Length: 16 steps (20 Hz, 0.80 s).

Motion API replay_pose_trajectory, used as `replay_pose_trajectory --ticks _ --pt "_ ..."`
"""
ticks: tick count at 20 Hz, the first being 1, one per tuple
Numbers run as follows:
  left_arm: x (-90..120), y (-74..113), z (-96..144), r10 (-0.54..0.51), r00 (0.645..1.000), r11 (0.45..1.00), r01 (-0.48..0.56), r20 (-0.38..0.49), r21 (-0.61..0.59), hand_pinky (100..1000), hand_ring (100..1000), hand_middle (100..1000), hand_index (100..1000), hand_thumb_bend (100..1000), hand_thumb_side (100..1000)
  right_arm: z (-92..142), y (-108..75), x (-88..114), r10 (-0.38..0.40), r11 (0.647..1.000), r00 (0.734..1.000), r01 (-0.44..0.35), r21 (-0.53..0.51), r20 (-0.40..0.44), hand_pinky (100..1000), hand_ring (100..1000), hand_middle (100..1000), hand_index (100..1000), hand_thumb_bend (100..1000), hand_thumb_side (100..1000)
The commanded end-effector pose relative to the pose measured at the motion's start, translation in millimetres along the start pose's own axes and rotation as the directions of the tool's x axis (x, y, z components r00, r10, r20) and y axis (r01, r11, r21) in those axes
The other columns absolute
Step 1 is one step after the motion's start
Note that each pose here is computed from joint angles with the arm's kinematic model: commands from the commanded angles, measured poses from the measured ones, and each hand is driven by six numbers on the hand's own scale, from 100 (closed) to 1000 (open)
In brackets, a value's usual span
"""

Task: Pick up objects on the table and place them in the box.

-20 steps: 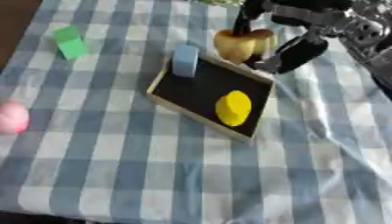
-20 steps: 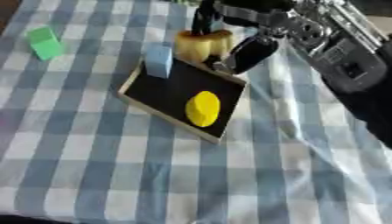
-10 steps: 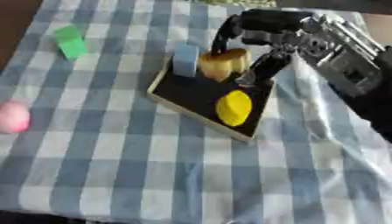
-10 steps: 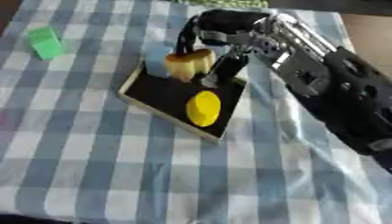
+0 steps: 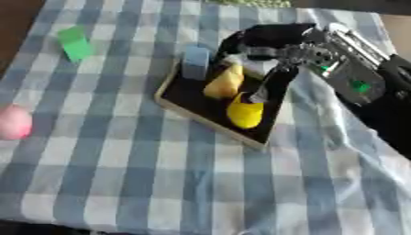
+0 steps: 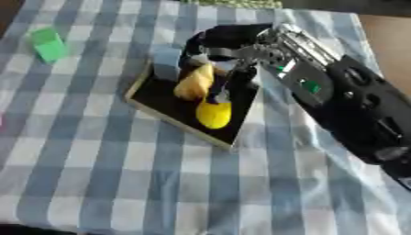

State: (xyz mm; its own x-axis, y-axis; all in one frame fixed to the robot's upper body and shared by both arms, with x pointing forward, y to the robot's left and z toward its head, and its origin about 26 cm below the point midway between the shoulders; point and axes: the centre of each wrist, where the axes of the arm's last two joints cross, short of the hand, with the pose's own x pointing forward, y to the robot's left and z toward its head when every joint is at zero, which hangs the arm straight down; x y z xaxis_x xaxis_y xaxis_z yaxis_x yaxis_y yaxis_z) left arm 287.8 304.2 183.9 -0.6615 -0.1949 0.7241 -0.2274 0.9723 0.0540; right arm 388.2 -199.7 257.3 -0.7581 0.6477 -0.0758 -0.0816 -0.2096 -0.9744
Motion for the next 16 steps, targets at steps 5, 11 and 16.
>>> replay_pose_trajectory --ticks 5,11,16 --pt "7 3.2 -6 -0.013 0.999 1.0 0.013 0.04 -0.005 910 802 768 855 100 653 49 -41.5 6 0.005 0.965 0.999 -0.013 -0.261 -0.032 820 890 791 838 368 138" --pt "9 6.2 -8 -0.036 0.998 0.999 0.036 0.052 -0.005 910 803 769 855 100 635 105 -61.1 21 0.011 0.901 0.998 -0.037 -0.431 -0.062 825 882 781 833 321 100" --pt "17 17.7 -17 -0.157 0.979 0.985 0.164 0.127 -0.047 906 804 771 859 100 538 140 -62.5 16 -0.042 0.83 0.997 -0.002 -0.557 -0.066 825 880 765 822 133 111"
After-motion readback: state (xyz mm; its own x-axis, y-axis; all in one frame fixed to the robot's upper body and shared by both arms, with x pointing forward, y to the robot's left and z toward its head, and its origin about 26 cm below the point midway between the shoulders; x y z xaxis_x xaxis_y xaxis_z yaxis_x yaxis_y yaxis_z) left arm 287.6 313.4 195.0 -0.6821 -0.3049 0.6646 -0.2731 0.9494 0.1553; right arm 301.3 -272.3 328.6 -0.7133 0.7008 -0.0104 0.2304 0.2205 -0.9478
